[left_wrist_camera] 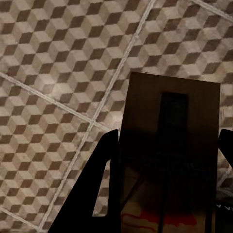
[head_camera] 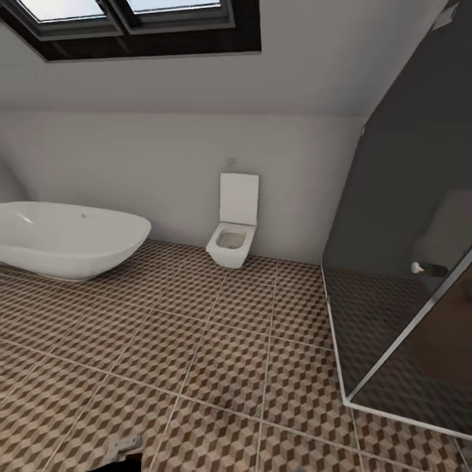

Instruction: Take the four mousetraps from the cabinet in the bathroom and place them on the bathroom floor. Make sure all four end up on the same floor surface, and ensure that at least two of them are either under or directly next to the same bathroom sink.

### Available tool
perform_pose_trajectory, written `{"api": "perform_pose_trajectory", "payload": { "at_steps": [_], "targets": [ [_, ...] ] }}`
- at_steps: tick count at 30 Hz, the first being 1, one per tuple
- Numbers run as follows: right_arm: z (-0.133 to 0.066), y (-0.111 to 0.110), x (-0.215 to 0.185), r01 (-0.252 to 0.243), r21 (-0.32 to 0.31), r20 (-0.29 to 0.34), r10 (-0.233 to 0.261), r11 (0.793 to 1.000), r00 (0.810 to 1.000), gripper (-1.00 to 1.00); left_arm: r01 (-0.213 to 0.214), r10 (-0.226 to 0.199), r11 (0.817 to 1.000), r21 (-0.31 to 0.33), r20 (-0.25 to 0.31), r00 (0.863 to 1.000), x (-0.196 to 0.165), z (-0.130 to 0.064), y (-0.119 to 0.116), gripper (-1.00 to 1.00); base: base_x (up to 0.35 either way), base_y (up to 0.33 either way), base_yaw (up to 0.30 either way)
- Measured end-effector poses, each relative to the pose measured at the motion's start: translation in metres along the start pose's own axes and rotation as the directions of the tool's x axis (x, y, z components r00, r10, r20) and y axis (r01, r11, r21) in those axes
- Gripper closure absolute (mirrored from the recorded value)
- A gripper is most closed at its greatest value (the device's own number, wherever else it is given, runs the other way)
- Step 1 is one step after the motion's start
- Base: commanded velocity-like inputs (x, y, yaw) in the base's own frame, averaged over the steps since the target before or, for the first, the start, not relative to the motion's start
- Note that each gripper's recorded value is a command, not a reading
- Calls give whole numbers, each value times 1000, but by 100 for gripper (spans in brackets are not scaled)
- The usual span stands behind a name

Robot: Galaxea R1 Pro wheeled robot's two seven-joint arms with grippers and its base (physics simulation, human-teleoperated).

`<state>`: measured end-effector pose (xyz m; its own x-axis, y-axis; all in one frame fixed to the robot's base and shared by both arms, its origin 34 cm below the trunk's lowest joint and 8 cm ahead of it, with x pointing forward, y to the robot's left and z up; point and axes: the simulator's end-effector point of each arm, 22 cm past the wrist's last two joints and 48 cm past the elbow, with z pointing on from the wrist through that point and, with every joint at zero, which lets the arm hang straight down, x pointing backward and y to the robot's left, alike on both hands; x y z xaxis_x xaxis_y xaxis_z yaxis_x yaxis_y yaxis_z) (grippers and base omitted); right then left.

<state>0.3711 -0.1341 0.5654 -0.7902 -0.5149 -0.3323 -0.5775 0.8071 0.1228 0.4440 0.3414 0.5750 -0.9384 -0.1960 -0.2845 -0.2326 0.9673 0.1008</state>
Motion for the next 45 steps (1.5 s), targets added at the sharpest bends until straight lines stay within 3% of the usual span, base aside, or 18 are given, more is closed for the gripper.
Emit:
{"api": "perform_pose_trajectory", "payload": {
  "at_steps": [45],
  "targets": [
    [5,8,13,-10,-18,-28,9,1000,1000,100,-6,6,1000,-4,-34,999,16,7,0,100,0,0,270]
  ]
}}
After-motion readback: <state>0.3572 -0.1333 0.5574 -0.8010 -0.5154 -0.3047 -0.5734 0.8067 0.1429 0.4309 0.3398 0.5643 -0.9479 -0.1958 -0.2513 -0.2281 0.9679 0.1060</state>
